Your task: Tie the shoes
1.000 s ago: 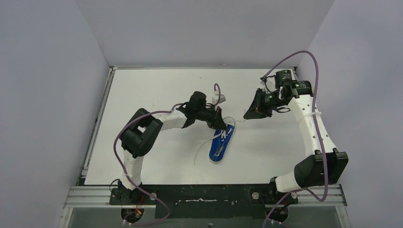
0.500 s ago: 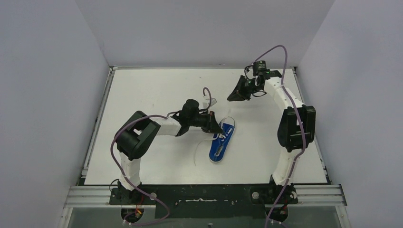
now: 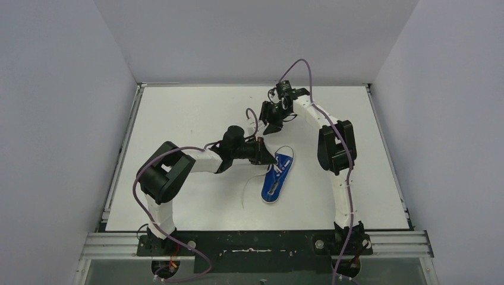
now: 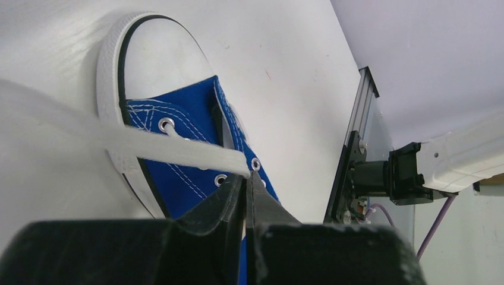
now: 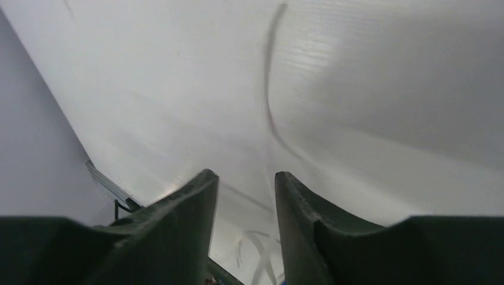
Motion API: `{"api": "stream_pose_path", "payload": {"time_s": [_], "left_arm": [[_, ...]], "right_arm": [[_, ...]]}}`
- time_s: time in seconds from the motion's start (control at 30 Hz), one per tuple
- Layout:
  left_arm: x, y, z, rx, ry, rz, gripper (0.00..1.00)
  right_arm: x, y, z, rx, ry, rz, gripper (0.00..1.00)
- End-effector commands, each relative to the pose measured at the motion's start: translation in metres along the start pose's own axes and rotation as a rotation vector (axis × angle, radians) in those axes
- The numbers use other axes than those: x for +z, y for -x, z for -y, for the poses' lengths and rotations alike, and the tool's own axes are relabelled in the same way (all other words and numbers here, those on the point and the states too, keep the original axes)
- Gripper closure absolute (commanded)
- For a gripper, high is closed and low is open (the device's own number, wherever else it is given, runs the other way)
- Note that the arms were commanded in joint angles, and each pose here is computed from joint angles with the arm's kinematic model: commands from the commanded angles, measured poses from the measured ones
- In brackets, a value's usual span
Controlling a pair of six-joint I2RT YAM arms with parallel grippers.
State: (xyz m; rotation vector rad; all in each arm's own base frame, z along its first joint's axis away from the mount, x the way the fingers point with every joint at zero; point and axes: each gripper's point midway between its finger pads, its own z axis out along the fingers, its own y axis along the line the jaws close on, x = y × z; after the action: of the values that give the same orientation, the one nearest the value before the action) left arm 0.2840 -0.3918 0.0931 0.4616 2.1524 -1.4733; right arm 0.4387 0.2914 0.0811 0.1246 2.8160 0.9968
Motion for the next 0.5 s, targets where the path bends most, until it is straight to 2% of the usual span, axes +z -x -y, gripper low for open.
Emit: {"api": "stream_pose_path", "payload": {"time_s": [0.0,0.1,0.2,0.3,0.47], "left_arm": [[-0.008,0.031,0.016,0.014,0.015,0.102,1.0],[-0.01,0.029,0.009,-0.018,0.067,0.083,1.0],[-0.008,0.027,0.005,-0.044,0.088,0.055,1.0],[-0.007,0.023,-0.006,-0.086,0.147,0.032,1.0],[-0.007,0.022,-0.01,-0.139,0.17,0.014,1.0]], "right_arm": [[-0.074,0.018,0.041,-0.104,-0.167,0.058,0.5],[-0.122,0.004,0.059,-0.136,-0.227,0.084,0.39],[-0.15,-0.031,0.069,-0.159,-0.273,0.098,0.35],[-0.149,-0.082,0.068,-0.199,-0.276,0.109,0.33],[-0.137,-0.135,0.014,-0.446,-0.19,0.252,0.32]]}}
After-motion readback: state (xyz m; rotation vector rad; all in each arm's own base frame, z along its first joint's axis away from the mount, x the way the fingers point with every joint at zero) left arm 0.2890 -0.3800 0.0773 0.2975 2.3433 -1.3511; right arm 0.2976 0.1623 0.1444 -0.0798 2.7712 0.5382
